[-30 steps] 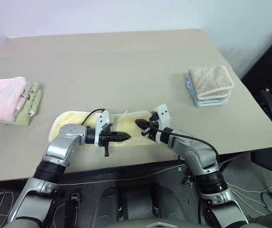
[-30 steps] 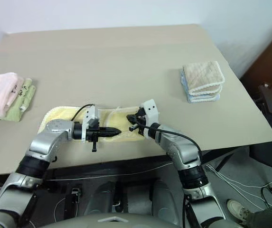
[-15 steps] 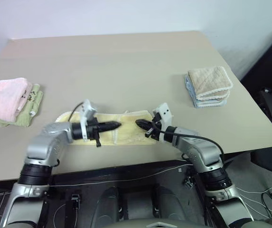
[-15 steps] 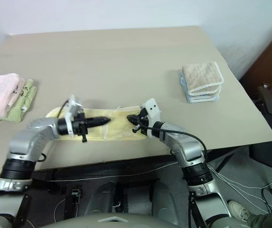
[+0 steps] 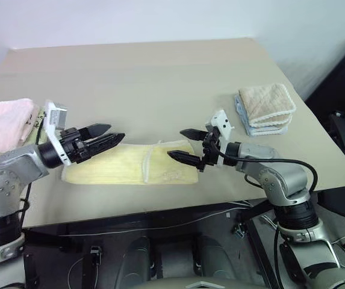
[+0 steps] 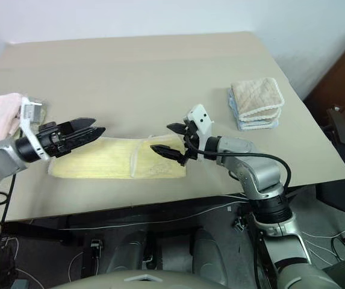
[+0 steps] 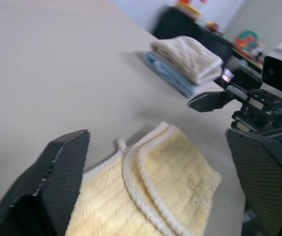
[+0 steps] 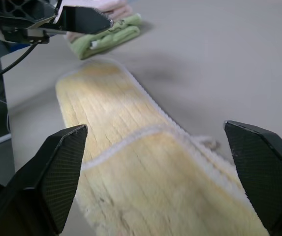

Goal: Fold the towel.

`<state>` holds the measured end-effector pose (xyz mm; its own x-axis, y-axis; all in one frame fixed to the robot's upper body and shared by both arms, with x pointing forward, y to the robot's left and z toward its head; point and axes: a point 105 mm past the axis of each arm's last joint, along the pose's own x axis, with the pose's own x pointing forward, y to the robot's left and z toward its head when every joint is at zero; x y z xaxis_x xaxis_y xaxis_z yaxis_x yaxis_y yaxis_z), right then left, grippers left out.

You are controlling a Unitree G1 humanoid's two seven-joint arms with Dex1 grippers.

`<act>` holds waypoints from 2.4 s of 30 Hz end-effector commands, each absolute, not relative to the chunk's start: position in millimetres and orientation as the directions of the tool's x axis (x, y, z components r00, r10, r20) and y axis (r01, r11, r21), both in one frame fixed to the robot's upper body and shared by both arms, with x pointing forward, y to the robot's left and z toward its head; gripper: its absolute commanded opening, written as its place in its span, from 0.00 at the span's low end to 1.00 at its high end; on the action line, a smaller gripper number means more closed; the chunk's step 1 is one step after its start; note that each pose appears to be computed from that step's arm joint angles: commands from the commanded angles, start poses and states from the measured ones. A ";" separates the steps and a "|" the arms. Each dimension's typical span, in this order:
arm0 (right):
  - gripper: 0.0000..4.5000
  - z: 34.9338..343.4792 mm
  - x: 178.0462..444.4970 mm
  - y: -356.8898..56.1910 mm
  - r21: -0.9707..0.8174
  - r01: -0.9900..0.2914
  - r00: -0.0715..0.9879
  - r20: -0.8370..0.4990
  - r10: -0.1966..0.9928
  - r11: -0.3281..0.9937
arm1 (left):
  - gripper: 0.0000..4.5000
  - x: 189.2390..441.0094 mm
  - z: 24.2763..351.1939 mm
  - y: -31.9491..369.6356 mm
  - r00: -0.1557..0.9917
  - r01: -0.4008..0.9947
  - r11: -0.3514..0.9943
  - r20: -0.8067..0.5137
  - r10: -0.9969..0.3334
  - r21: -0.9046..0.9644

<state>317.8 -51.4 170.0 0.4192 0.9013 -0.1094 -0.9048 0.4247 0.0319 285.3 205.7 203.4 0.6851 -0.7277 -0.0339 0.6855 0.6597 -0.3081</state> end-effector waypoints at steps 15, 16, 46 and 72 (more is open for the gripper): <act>1.00 176.1 330.0 -38.0 -0.053 -0.962 0.273 -0.154 0.950 0.268 | 0.99 190.0 168.1 266.1 0.924 0.077 0.807 -0.262 -0.278 -0.585; 1.00 176.1 330.3 -37.7 -0.054 -0.963 0.270 -0.156 0.950 0.264 | 0.99 188.1 163.4 268.0 0.920 0.043 0.799 -0.287 -0.265 -0.600; 1.00 192.3 303.2 -77.7 -0.113 -0.975 0.215 -0.226 0.950 0.194 | 0.99 219.1 125.5 292.5 0.894 -0.129 0.694 -0.386 -0.228 -0.708; 1.00 173.6 305.5 -74.3 -0.115 -0.957 0.285 -0.237 0.929 0.265 | 0.91 224.2 118.4 301.8 0.873 -0.149 0.648 -0.407 -0.268 -0.747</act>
